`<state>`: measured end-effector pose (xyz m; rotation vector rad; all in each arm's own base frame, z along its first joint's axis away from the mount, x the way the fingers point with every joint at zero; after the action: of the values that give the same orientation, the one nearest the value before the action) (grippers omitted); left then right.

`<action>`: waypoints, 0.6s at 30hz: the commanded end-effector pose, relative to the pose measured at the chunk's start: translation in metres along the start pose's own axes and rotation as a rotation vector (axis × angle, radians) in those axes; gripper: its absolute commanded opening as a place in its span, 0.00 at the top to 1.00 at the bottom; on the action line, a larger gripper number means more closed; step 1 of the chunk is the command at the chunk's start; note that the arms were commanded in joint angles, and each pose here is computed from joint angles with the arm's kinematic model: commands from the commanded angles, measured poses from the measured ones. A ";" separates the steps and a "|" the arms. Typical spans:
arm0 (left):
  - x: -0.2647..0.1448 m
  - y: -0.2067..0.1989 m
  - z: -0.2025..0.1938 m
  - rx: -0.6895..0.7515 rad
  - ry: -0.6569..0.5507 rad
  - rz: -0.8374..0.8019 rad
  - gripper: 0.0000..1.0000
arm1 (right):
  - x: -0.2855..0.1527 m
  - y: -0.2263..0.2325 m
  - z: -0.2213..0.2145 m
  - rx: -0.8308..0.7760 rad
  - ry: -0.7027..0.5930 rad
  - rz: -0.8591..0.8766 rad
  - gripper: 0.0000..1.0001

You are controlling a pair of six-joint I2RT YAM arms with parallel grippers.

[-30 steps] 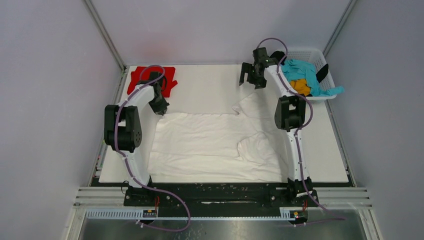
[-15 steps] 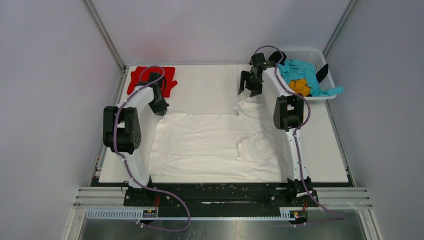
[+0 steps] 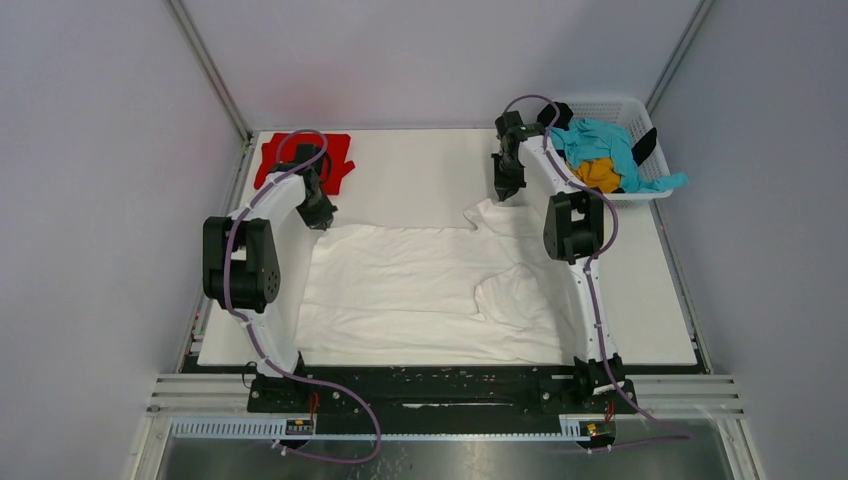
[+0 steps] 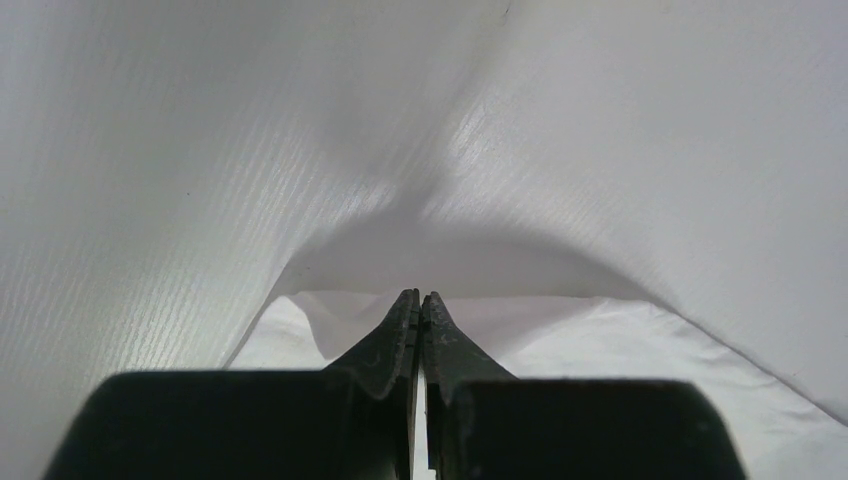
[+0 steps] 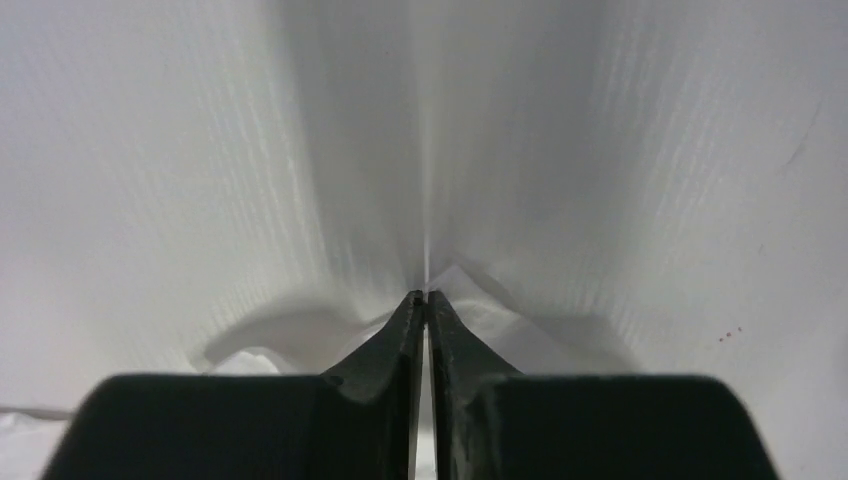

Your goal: Fold and stack the t-shirts

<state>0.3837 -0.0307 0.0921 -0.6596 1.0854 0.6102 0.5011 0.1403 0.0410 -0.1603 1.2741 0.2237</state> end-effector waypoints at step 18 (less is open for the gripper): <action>-0.046 -0.003 -0.004 -0.009 -0.030 -0.161 1.00 | -0.115 0.027 -0.010 -0.067 -0.335 0.129 1.00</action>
<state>0.3696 -0.0359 0.1216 -0.7076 1.0322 0.5439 0.4570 0.1439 0.1108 -0.1056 1.1106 0.3195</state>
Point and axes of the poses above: each gripper's point midway between its finger pads, its own x axis out along the fingers, its own y axis along the line the jaws close on, z = x × y, the point moved 3 cm from there along -x, back along the fingers, and after that the axes turned 15 degrees about -x, right-handed, at the moved point
